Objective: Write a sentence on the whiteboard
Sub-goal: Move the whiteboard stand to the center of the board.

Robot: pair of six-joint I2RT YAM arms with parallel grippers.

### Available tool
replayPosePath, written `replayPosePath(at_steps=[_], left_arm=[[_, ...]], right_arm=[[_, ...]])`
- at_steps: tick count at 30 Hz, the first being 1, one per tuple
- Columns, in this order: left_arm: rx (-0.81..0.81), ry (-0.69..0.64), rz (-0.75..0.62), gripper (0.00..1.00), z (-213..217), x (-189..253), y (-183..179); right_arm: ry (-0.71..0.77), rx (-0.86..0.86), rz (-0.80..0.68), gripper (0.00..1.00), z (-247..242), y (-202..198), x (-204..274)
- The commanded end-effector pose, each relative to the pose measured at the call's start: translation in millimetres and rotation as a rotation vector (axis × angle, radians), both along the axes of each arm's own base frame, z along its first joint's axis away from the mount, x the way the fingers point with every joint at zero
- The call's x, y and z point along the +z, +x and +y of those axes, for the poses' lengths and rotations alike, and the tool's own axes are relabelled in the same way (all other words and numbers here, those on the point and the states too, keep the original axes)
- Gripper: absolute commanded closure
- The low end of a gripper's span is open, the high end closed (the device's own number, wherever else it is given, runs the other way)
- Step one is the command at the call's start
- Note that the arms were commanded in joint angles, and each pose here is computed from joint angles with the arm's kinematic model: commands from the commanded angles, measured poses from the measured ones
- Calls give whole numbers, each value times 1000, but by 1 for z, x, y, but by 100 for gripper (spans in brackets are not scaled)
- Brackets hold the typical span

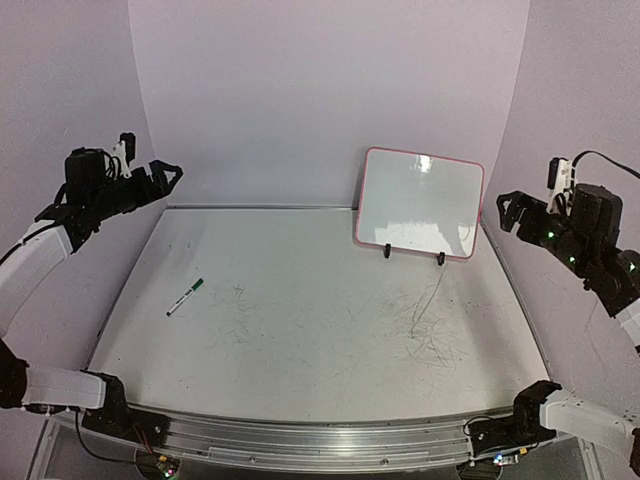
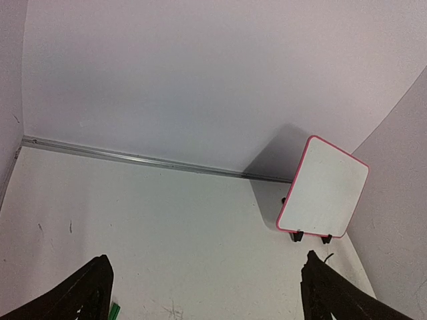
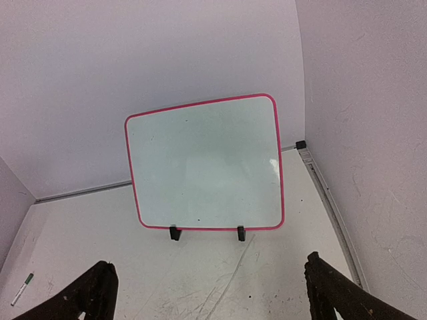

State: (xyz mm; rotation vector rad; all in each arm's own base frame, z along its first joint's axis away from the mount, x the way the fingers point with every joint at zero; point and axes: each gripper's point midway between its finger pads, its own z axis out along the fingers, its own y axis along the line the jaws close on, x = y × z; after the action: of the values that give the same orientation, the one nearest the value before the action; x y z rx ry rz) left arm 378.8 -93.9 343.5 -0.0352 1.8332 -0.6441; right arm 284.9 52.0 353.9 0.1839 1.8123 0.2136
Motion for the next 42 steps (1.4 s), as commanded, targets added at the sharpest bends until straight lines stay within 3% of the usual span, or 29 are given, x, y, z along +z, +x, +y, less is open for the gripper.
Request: replayPosePath(at_steps=[1,13,17,22,30,35,42], left_arm=[[-47,34,-4,1,-5,10,-4],[-142,48,15,1,-21,12,7],[-206,22,83,1,-37,-12,10],[-249,31,135,1,-61,-33,7],[-329,55,110,1,-108,-20,15],[-331,86,75,1,-113,-12,28],[-307,200,76,1,-107,-40,32]], right_arm=[[1,5,19,2,4,9,-2],[-38,88,183,2,32,46,-62],[-33,120,212,2,41,53,-81],[-54,79,237,2,38,66,-95],[-145,-15,320,2,31,99,-134],[-182,-63,360,2,22,127,-160],[-162,-40,445,2,14,168,-199]])
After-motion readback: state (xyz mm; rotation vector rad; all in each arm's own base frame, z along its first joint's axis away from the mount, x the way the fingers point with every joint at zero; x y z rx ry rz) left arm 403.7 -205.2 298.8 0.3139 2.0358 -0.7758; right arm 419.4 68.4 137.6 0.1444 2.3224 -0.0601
